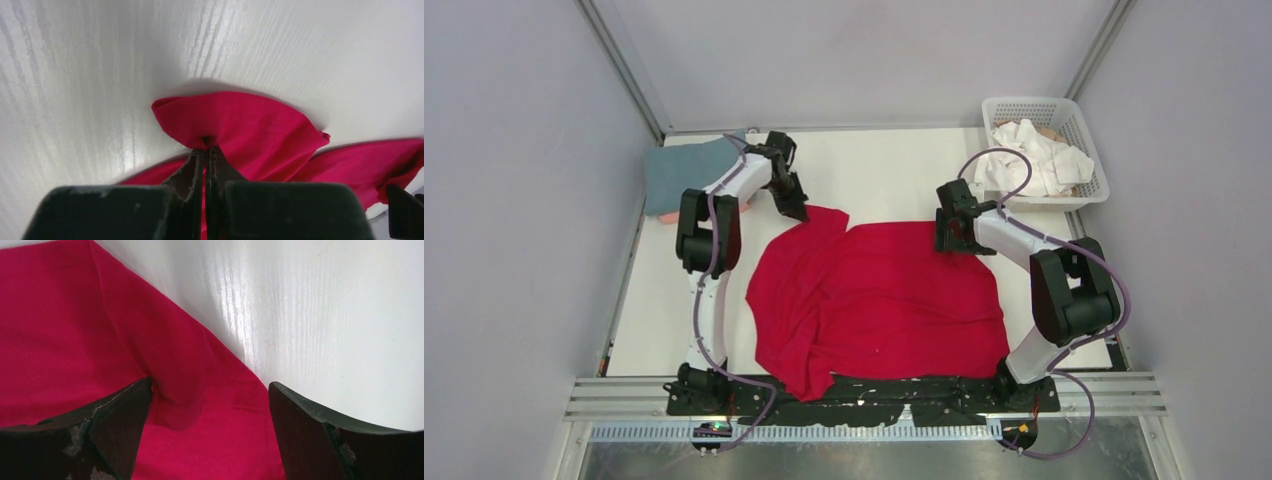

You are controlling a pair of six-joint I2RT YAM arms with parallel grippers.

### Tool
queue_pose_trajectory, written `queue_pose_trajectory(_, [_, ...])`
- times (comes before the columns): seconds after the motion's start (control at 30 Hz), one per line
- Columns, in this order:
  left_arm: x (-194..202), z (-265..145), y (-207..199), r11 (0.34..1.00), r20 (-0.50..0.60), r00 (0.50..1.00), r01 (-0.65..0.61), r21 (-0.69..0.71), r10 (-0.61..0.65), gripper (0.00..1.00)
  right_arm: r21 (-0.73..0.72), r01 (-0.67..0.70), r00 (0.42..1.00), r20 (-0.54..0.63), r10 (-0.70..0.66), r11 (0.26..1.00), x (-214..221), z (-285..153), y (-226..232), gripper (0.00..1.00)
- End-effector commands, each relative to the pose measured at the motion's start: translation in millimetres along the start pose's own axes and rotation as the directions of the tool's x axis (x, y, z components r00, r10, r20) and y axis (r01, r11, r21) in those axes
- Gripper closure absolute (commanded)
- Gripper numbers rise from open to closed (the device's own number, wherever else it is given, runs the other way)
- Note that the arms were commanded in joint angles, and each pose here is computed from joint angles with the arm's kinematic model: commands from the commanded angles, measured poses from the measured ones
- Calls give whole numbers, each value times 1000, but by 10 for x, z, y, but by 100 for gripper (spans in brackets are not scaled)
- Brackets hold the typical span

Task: Fold and stack the t-shirts
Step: Flatten out the tshirt

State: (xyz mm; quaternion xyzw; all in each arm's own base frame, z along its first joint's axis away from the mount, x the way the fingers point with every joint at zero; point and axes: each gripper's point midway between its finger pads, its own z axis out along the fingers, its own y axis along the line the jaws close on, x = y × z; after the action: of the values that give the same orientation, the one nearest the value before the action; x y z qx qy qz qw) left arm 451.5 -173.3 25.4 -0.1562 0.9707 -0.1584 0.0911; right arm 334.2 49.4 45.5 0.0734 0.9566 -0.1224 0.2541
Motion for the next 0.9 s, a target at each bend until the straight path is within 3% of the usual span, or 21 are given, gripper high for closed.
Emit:
queue_pose_trajectory(0.0, [113,-75,-70,999,-29,999,-32,24,33,100,-62,-8,998,66,12,998,-130,-110,67,10])
queue_pose_trajectory(0.17, [131,-106,0,998,-2,998,-56,6,56,100,-98,1,997,76,6,995,-110,-143,97,17])
queue_pose_trajectory(0.3, [32,-310,7,996,87,992,-88,-9,89,100,-118,8,996,84,2,993,-122,-152,127,32])
queue_pose_trajectory(0.57, [-117,-557,-69,993,183,976,-122,2,120,100,-89,17,999,42,-14,996,-91,6,121,46])
queue_pose_trajectory(0.77, [-162,-566,-6,992,186,975,-123,-10,123,100,-121,33,999,-4,-34,992,-21,95,192,64])
queue_pose_trajectory(0.87, [-180,-586,28,993,187,976,-116,-8,115,100,-137,21,999,-21,-24,990,11,114,233,83])
